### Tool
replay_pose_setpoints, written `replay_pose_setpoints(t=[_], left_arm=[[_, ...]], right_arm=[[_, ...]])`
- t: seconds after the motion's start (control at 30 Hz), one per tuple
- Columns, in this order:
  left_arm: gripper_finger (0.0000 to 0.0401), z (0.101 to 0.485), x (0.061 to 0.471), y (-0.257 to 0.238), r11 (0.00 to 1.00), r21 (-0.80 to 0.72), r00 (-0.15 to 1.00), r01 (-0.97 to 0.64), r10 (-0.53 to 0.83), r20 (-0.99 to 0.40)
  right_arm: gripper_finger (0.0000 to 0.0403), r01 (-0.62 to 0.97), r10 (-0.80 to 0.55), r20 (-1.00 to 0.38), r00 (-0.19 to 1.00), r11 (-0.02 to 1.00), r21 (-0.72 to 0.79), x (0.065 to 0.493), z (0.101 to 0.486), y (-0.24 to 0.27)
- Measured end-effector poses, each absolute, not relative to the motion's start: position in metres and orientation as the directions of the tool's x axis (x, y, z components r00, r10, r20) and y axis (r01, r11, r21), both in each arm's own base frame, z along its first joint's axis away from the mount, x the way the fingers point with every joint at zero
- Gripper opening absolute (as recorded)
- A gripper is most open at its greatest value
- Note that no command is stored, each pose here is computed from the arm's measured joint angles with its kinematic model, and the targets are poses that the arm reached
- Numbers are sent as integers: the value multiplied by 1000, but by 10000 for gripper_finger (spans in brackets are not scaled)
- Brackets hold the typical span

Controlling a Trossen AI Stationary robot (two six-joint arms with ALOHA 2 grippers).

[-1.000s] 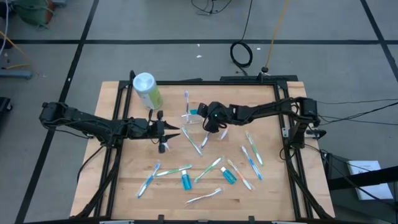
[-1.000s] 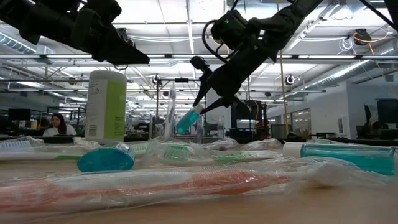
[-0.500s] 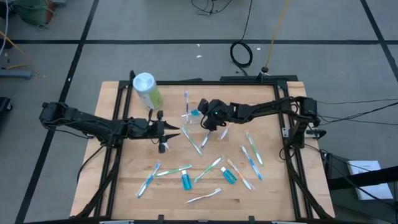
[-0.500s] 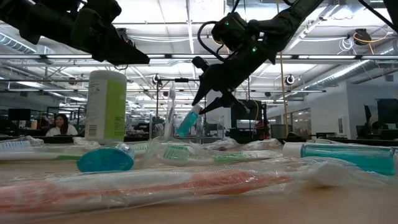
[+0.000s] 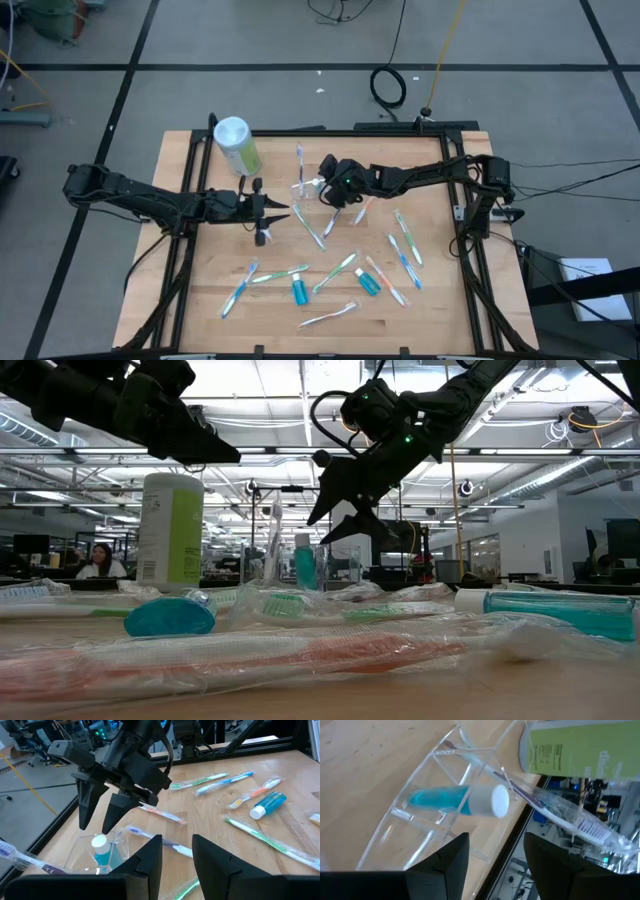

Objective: Pick & Place toothbrushing station
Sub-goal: Put the orange toothbrush into the transparent organizer

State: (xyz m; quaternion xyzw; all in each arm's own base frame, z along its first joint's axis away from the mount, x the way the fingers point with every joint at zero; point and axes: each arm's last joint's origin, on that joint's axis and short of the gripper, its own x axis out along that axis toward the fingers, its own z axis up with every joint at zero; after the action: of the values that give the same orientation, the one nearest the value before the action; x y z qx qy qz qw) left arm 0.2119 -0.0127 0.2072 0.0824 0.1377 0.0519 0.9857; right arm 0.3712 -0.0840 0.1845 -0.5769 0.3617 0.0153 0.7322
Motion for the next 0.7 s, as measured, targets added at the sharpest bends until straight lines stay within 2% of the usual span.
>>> replay_pose_setpoints(t=[0.23,0.37,0.53,0.7], left_arm=[[113,207,212,-13,983,162,957,-84,125,-262],[113,207,212,-13,985,149,957,-88,125,-263],[113,207,212,-13,988,122,956,-95,125,-265],[113,207,212,-13,990,97,956,-103,125,-265]], right_arm=[[183,-390,-466,-530,709,367,-845,369,190,-77],[172,-407,-438,-554,708,387,-827,361,205,-63],[156,-320,-367,-591,718,580,-749,345,227,-49],[151,-84,-376,-667,643,831,-549,319,243,-53]])
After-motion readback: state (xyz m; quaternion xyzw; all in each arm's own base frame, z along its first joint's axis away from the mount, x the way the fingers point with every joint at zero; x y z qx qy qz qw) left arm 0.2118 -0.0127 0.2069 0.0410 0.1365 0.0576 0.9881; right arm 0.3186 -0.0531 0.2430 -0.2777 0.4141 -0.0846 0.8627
